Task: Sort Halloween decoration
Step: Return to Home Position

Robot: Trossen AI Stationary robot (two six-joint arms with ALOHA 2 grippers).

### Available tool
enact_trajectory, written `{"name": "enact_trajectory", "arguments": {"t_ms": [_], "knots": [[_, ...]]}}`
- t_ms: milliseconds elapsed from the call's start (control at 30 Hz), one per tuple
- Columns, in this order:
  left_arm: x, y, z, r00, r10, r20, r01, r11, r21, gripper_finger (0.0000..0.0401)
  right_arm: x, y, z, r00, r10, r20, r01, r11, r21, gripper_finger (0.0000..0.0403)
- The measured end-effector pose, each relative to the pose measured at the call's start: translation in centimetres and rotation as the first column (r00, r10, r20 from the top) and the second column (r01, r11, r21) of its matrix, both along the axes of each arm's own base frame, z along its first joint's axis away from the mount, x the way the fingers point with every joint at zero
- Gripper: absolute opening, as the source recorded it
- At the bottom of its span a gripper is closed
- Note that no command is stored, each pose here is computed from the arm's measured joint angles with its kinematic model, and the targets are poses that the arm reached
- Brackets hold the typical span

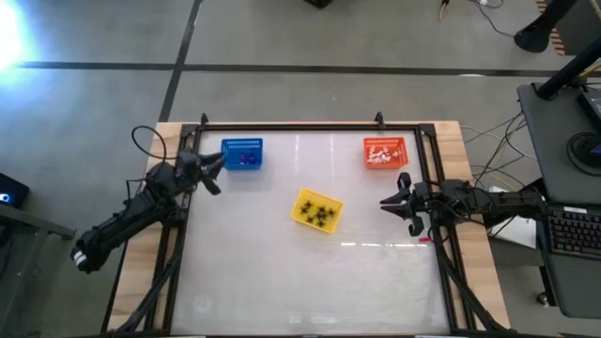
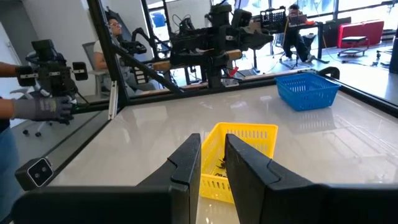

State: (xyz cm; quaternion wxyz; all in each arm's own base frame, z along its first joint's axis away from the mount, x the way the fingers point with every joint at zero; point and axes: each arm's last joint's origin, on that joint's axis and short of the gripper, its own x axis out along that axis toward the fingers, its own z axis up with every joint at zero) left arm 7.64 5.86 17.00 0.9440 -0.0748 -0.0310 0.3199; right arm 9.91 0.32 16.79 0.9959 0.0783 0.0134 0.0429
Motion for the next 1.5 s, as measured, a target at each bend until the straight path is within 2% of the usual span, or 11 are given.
{"name": "enact_trajectory", "arguments": {"t_ms": [100, 200, 1500], "knots": [[0.18, -0.14, -0.12, 0.999, -0.02, -0.041, 0.023, 0.997, 0.076, 0.0094, 0.0, 0.0, 0.0, 1.0, 0.0, 0.0, 0.0, 1.0, 0.0, 0.0063], [0.28, -0.26, -0.12, 0.998, -0.034, -0.062, 0.04, 0.993, 0.108, 0.0094, 0.0, 0.0, 0.0, 1.0, 0.0, 0.0, 0.0, 1.0, 0.0, 0.0063], [0.42, -0.21, -0.28, 0.996, -0.038, -0.08, 0.046, 0.995, 0.094, 0.0094, 0.0, 0.0, 0.01, 1.0, 0.0, 0.001, 0.0, 1.0, 0.0, 0.0063]]}}
